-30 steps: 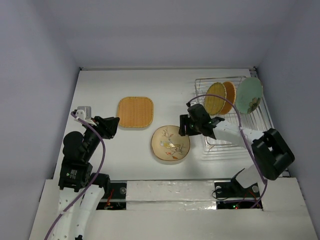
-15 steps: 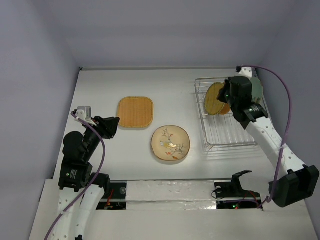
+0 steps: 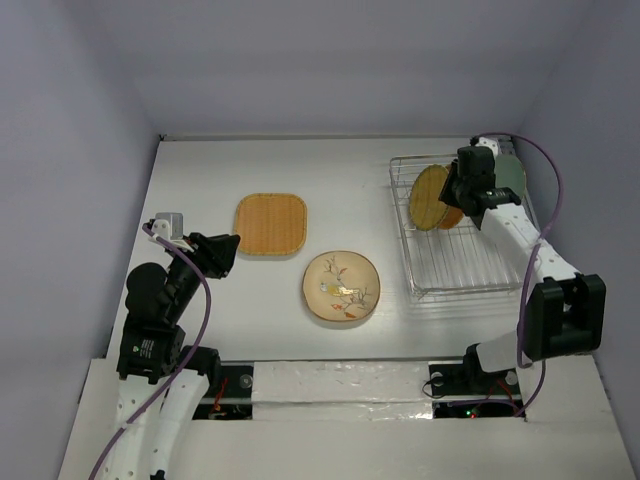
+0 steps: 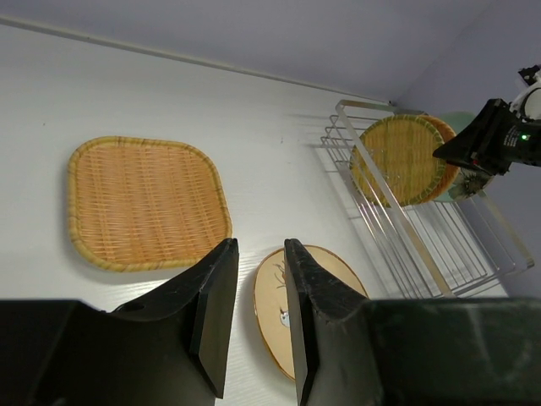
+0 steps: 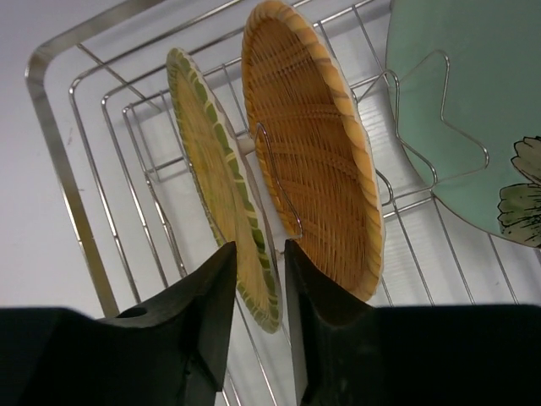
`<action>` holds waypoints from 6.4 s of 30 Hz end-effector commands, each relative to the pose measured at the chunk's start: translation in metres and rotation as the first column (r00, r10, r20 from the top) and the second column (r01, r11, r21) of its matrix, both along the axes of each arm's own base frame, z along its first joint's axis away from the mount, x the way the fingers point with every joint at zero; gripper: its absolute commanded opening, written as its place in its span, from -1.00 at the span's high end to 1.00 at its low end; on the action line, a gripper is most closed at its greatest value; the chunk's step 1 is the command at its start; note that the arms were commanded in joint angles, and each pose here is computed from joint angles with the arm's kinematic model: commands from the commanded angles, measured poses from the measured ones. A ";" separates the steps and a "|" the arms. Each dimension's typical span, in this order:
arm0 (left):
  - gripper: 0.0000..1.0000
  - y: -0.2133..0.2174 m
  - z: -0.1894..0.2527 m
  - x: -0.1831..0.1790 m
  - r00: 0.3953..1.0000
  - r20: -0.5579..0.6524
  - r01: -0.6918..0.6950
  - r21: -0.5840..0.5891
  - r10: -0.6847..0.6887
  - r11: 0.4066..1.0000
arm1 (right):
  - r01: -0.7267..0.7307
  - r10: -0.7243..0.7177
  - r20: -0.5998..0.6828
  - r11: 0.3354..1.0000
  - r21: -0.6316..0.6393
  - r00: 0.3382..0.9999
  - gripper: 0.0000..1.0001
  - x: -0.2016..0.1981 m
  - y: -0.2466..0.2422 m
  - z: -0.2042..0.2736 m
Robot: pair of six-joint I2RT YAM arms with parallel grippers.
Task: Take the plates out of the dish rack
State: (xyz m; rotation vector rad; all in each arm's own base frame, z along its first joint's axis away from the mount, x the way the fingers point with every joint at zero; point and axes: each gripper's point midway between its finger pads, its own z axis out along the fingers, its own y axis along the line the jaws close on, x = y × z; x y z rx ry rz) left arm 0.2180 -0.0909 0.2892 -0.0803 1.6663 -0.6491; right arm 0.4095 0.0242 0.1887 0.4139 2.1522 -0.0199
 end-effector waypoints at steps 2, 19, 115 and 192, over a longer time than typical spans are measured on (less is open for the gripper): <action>0.49 -0.003 0.006 0.003 0.999 0.038 0.018 -0.001 -0.018 1.000 | -0.012 0.012 0.084 1.000 0.004 0.996 0.34 0.023 0.001 0.027; 0.49 -0.003 0.008 0.001 0.999 0.048 0.020 -0.004 -0.019 1.000 | 0.015 -0.002 0.208 0.998 -0.062 0.978 1.00 -0.002 -0.015 0.122; 0.53 -0.001 0.012 -0.003 0.998 0.065 0.008 -0.014 -0.007 1.000 | 0.173 -0.172 0.112 0.985 0.002 0.979 -0.08 0.005 -0.049 0.016; 0.53 -0.001 0.013 -0.004 0.997 0.071 0.006 -0.015 -0.005 1.000 | -0.532 0.565 0.035 0.752 0.390 0.825 -0.86 -0.020 0.383 -0.036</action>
